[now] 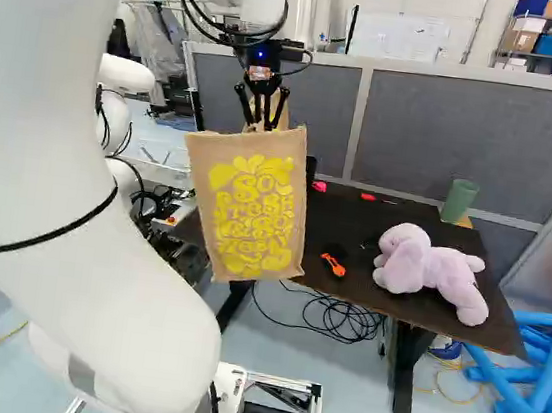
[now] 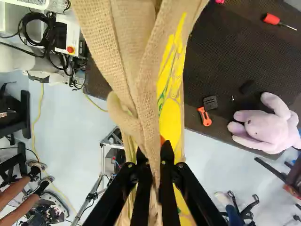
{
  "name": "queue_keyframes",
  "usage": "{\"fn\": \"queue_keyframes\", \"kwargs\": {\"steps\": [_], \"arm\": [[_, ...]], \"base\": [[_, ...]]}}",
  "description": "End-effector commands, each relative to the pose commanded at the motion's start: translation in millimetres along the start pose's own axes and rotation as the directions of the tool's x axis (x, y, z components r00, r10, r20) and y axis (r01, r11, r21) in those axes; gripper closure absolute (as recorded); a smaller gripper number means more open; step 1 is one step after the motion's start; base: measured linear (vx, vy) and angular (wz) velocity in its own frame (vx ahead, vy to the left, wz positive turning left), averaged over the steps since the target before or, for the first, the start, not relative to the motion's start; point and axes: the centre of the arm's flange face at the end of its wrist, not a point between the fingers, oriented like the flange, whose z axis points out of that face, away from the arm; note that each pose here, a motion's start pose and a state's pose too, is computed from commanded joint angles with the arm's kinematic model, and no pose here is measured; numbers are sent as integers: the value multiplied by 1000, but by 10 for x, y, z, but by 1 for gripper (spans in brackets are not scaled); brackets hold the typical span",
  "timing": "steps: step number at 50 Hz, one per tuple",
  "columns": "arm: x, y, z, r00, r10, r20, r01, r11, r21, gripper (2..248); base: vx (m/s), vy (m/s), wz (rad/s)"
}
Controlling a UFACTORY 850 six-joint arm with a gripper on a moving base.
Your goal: Pick up the bag on the ground and place it on the table
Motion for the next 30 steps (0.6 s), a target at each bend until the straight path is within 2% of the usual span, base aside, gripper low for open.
{"fn": "queue_keyframes", "kwargs": {"steps": [12,30], "arm": [[241,-67,13,1000,-29,-1,29,1000,-4,227],[571,-297,34,995,-96,-3,96,995,-15,227]], "base": [[0,0,0],[0,0,0]]}}
